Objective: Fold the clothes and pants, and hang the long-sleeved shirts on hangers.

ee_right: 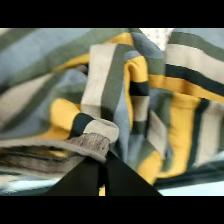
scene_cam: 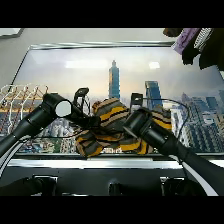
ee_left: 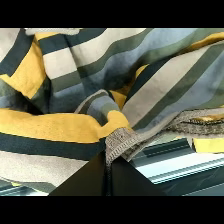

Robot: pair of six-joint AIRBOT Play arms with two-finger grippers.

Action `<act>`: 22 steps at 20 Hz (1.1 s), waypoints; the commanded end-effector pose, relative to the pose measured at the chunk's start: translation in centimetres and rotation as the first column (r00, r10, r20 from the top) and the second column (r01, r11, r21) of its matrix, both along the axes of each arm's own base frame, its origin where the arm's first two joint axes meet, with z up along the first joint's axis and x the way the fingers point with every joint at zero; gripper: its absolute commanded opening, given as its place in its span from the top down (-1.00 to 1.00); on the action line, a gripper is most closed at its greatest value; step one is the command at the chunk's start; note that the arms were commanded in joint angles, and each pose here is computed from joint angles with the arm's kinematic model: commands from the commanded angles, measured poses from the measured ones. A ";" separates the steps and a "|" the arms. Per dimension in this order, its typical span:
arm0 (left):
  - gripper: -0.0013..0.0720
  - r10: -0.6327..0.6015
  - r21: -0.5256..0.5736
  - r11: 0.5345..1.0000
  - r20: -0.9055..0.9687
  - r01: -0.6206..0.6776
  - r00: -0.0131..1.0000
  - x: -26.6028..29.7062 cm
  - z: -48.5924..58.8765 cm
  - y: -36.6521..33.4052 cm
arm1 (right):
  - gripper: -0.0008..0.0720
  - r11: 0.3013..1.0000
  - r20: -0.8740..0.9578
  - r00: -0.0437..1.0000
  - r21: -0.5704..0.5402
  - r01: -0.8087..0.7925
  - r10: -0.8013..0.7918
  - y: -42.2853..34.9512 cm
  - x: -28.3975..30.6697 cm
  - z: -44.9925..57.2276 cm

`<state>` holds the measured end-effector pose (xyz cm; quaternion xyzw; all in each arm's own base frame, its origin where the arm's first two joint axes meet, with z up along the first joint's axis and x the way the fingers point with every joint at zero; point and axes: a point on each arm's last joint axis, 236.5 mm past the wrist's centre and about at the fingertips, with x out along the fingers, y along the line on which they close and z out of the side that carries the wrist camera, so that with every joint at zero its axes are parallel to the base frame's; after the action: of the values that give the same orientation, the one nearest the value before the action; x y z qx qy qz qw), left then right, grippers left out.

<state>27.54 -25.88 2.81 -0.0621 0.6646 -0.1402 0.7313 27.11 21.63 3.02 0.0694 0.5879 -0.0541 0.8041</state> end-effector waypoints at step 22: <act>0.91 0.025 -0.056 0.998 0.022 -0.023 0.999 1.2 -0.5 -1.6 | 0.89 0.905 0.056 0.987 0.393 -0.163 0.154 -1.0 1.5 0.1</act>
<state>28.72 -27.44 2.67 -0.0895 0.6489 -0.1528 0.7400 28.44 20.41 3.25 0.1850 0.5835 0.1209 0.7815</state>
